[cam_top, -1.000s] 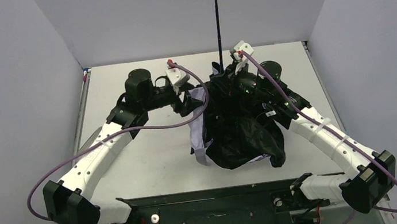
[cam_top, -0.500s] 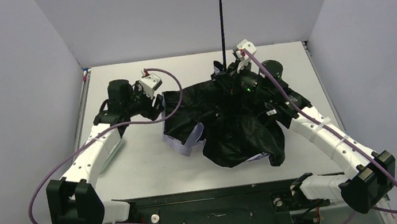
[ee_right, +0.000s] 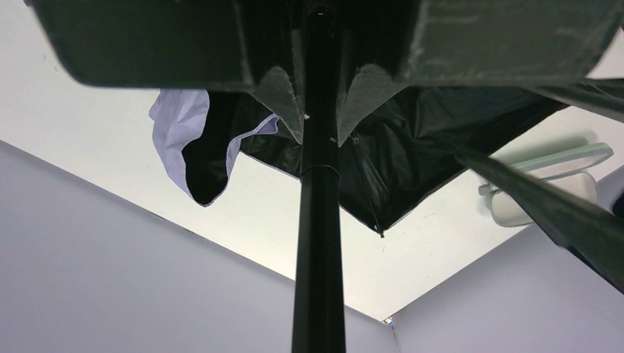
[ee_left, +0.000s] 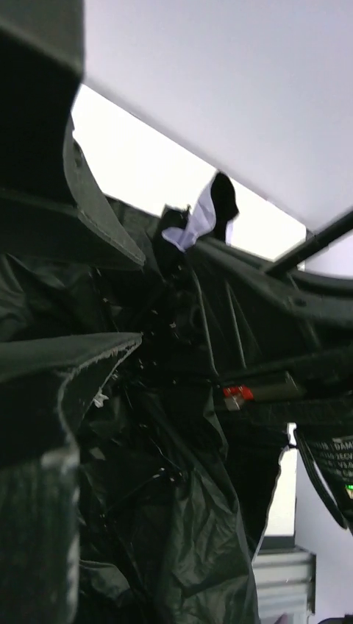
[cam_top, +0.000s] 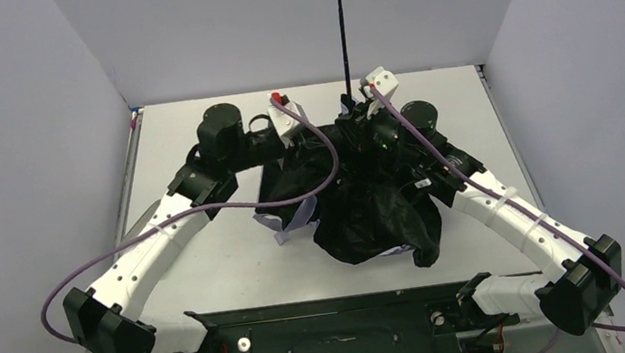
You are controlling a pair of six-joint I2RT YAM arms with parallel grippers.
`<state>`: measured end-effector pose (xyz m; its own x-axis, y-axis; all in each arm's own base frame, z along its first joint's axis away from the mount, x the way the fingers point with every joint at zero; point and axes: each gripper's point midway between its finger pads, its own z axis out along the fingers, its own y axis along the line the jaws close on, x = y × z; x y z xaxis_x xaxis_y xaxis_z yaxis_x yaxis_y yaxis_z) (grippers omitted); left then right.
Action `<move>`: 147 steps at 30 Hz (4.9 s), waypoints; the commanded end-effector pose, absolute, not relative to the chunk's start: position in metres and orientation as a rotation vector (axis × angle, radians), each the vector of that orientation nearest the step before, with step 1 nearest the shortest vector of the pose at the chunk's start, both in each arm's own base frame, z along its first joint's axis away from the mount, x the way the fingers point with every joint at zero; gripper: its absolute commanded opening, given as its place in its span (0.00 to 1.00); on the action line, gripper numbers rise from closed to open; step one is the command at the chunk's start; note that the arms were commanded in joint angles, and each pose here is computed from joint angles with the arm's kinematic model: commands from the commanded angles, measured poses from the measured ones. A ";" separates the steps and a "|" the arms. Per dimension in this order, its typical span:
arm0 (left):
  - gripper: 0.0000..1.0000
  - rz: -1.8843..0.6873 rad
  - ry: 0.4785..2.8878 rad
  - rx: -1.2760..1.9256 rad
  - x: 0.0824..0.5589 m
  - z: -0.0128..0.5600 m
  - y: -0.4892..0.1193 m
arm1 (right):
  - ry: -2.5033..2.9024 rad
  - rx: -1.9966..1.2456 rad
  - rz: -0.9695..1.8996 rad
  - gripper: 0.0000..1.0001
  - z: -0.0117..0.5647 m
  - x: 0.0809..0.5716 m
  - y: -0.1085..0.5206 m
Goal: Open the umbrella
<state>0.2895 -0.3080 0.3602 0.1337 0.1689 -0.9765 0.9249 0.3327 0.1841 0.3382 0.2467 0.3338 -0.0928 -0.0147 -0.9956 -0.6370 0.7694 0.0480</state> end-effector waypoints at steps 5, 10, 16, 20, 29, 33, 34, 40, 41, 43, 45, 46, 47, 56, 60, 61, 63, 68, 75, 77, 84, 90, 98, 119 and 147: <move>0.30 -0.861 1.353 1.201 0.273 0.334 -0.348 | 1.432 -0.455 0.560 0.00 0.379 0.343 0.249; 0.24 -0.744 1.510 1.201 0.288 0.290 -0.336 | 1.418 -0.439 0.580 0.00 0.381 0.347 0.254; 0.05 -0.523 1.775 1.155 0.314 0.210 -0.276 | 1.405 -0.429 0.577 0.00 0.381 0.349 0.253; 0.00 -0.459 1.911 1.104 0.322 0.166 -0.235 | 1.410 -0.416 0.587 0.00 0.370 0.356 0.256; 0.00 -0.416 2.057 1.009 0.335 0.116 -0.195 | 1.440 -0.463 0.615 0.00 0.319 0.383 0.284; 0.00 -0.454 2.064 0.955 0.343 0.116 -0.185 | 1.475 -0.528 0.603 0.00 0.289 0.389 0.293; 0.00 -0.454 2.055 0.961 0.345 0.117 -0.184 | 1.484 -0.538 0.596 0.00 0.283 0.390 0.293; 0.00 -0.505 1.985 1.087 0.337 0.114 -0.192 | 1.537 -0.589 0.602 0.47 0.256 0.391 0.296; 0.00 -0.508 1.972 1.114 0.335 0.111 -0.193 | 1.537 -0.585 0.605 0.50 0.259 0.393 0.297; 0.00 -0.506 1.961 1.144 0.332 0.106 -0.193 | 1.527 -0.572 0.615 0.58 0.267 0.398 0.298; 0.00 -0.501 1.955 1.169 0.330 0.101 -0.192 | 1.510 -0.560 0.631 0.62 0.277 0.403 0.302; 0.00 -0.503 1.952 1.179 0.329 0.100 -0.192 | 1.483 -0.556 0.644 0.64 0.290 0.406 0.305; 0.00 -0.500 1.953 1.186 0.328 0.098 -0.191 | 1.481 -0.553 0.655 0.66 0.292 0.408 0.307; 0.00 -0.494 1.948 1.186 0.330 0.099 -0.191 | 1.334 -0.564 0.730 0.64 0.352 0.408 0.329; 0.00 -0.480 1.954 1.206 0.328 0.094 -0.188 | 1.288 -0.587 0.725 0.32 0.375 0.406 0.335; 0.00 -0.472 1.964 1.203 0.327 0.092 -0.185 | 1.288 -0.591 0.722 0.14 0.379 0.406 0.335; 0.00 -0.472 1.977 1.191 0.326 0.091 -0.179 | 1.298 -0.588 0.706 0.00 0.381 0.407 0.333; 0.00 -0.515 1.927 1.091 0.336 0.107 -0.156 | 1.289 -0.574 0.664 0.00 0.393 0.403 0.319; 0.50 -0.495 1.572 1.160 0.342 0.176 -0.192 | 1.355 -0.597 0.579 0.00 0.376 0.403 0.316; 0.51 -0.455 1.466 1.165 0.342 0.193 -0.208 | 1.376 -0.589 0.574 0.00 0.372 0.402 0.318; 0.41 -0.376 1.213 1.265 0.330 0.203 -0.263 | 1.415 -0.542 0.571 0.00 0.368 0.401 0.320; 0.32 -0.401 1.182 1.445 0.310 0.147 -0.294 | 1.418 -0.503 0.566 0.00 0.376 0.402 0.319; 0.30 -0.464 1.026 1.848 0.230 0.074 -0.305 | 1.395 -0.478 0.536 0.00 0.396 0.406 0.315; 0.22 -0.285 0.978 1.369 0.309 0.212 -0.320 | 1.438 -0.491 0.554 0.00 0.380 0.383 0.322; 0.66 -0.587 0.924 1.777 0.249 0.117 -0.392 | 1.358 -0.600 0.640 0.00 0.412 0.377 0.329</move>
<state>0.2718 -0.3951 0.0920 0.6677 0.3652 -0.6487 0.7391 -0.2213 0.6362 0.3817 0.3352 0.3348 -0.0719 -0.0559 -0.9958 -0.6773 0.7357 0.0076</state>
